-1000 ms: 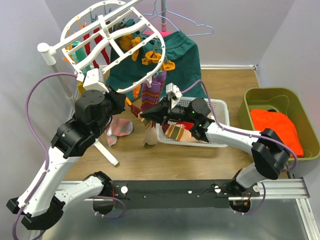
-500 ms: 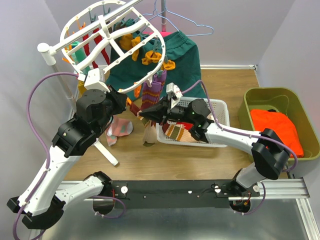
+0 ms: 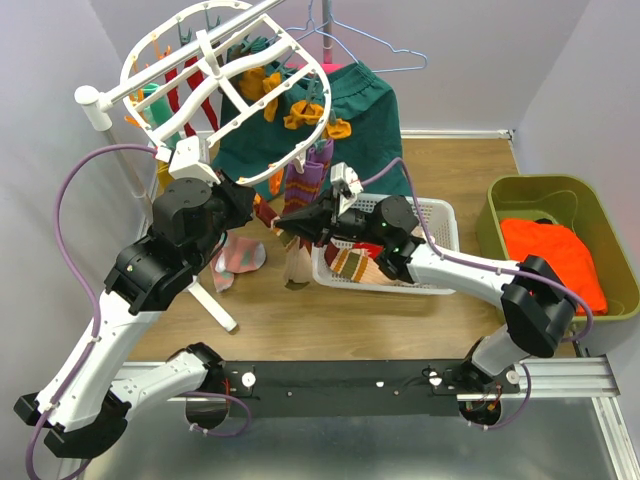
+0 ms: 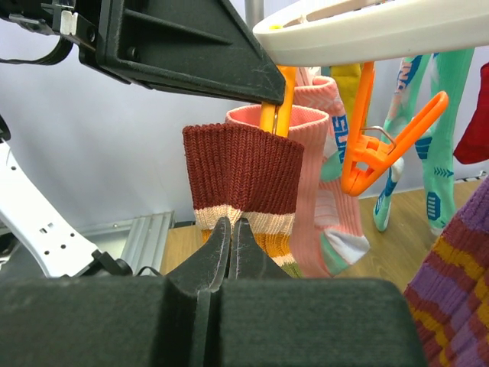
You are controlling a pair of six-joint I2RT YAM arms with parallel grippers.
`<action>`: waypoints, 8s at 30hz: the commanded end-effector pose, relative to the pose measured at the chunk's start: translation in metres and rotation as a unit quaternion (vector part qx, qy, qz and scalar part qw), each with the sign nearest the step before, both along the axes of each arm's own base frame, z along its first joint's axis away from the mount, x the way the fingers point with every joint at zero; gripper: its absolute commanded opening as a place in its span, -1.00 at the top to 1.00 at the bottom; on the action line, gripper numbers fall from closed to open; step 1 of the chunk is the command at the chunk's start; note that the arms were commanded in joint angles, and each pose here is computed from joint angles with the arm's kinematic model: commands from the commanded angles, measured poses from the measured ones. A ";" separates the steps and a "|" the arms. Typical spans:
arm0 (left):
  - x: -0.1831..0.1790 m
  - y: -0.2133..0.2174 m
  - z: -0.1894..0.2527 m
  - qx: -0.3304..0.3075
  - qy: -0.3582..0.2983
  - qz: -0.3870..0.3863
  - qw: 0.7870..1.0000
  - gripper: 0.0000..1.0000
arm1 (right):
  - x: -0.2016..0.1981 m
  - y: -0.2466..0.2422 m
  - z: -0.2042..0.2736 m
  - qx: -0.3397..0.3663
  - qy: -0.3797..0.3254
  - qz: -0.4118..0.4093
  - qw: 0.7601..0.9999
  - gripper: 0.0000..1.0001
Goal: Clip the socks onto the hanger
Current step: Clamp the sock onto the hanger, then open the clamp at the hanger.
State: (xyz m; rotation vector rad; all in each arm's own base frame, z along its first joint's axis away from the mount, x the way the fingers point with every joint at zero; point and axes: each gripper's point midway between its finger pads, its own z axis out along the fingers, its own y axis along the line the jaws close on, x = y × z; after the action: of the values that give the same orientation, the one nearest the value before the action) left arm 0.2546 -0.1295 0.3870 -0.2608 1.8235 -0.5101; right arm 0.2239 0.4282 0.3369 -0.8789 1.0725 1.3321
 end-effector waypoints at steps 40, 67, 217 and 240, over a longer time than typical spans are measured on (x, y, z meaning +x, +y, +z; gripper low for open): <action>-0.013 0.036 0.029 0.024 -0.037 0.047 0.998 -0.30 | 0.043 -0.011 0.028 0.008 0.042 -0.058 0.997 -0.17; -0.040 0.021 0.049 0.031 -0.047 -0.047 0.997 -0.30 | 0.037 0.026 0.053 0.029 0.027 0.051 0.998 0.18; -0.018 0.032 -0.003 0.021 0.015 0.043 0.999 -0.35 | 0.032 0.065 -0.020 -0.063 -0.030 0.004 0.998 0.99; 0.001 0.025 -0.002 0.004 -0.038 0.052 0.998 -0.32 | 0.022 0.066 -0.011 -0.047 -0.022 0.029 0.998 0.99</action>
State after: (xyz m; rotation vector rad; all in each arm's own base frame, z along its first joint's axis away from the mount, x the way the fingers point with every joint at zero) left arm 0.2509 -0.1035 0.3803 -0.3253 1.7501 -0.4368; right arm 0.2578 0.4931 0.3363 -0.9687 1.0669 1.2707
